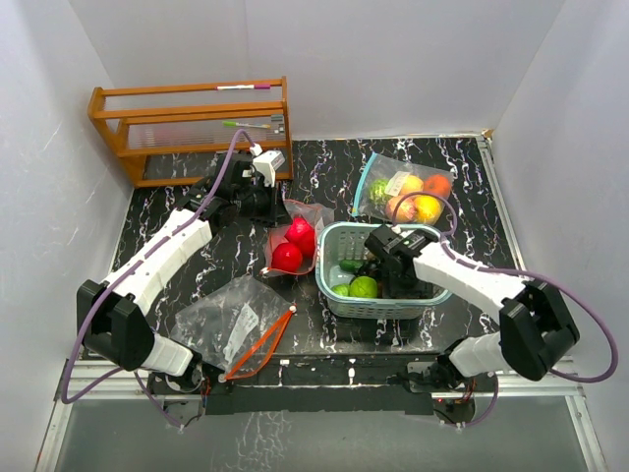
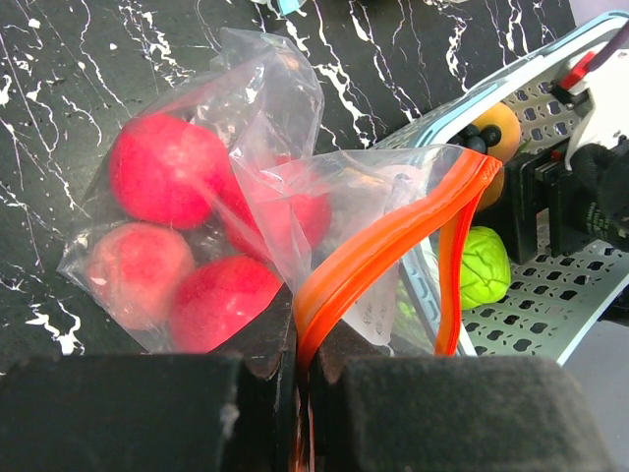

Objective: Place the food in the zip-top bag and seal the zipper
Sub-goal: Pick up the fake fruit from the bin, then place the fake fruit in the zipper food storage bag.

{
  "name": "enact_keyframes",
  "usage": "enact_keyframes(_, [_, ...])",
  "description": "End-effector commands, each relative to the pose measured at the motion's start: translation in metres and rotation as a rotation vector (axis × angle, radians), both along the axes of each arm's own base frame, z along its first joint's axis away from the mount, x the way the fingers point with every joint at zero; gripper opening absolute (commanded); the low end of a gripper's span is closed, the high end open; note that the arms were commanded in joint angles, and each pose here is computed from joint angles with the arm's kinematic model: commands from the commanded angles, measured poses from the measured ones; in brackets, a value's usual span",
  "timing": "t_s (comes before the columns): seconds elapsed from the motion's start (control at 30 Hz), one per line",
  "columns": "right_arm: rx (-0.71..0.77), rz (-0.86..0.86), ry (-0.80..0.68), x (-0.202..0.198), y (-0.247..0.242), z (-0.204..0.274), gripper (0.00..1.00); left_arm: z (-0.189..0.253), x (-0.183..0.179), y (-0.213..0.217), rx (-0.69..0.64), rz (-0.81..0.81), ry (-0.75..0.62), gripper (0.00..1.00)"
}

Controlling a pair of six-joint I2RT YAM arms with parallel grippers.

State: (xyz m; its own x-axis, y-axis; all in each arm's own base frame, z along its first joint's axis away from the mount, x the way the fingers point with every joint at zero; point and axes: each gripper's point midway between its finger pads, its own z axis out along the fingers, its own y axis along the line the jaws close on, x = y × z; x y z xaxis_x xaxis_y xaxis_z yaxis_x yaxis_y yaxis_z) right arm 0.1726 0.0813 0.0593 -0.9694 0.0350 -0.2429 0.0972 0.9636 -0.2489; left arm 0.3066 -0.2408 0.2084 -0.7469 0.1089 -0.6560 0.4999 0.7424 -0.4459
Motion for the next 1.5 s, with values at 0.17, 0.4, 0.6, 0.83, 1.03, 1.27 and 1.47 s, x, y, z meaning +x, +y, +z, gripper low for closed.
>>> enact_keyframes(0.17, [0.327, 0.010, -0.367, 0.058, 0.055, 0.105, 0.25, 0.028, -0.002, -0.001, -0.035, -0.015, -0.059, 0.00])
enact_keyframes(0.4, [0.415, 0.053, -0.439, 0.051, 0.058, 0.144, 0.24, 0.025, -0.001, -0.002, -0.032, -0.018, -0.053, 0.00])
enact_keyframes(0.6, [0.638, 0.203, -0.595, 0.059, 0.091, 0.206, 0.21, 0.028, 0.001, -0.005, -0.048, -0.020, -0.051, 0.00])
enact_keyframes(0.83, [0.941, 0.437, -0.728, 0.072, 0.156, 0.270, 0.18, 0.033, 0.002, -0.006, -0.053, -0.019, -0.054, 0.00])
enact_keyframes(1.03, [1.060, 0.572, -0.739, 0.087, 0.213, 0.283, 0.16, 0.043, 0.008, -0.008, -0.055, -0.015, -0.067, 0.00])
enact_keyframes(1.27, [0.985, 0.642, -0.708, 0.097, 0.266, 0.262, 0.16, 0.042, 0.010, -0.011, -0.063, -0.023, -0.063, 0.00])
enact_keyframes(1.47, [0.873, 0.596, -0.687, 0.106, 0.271, 0.242, 0.16, 0.046, 0.011, -0.013, -0.070, -0.028, -0.068, 0.00])
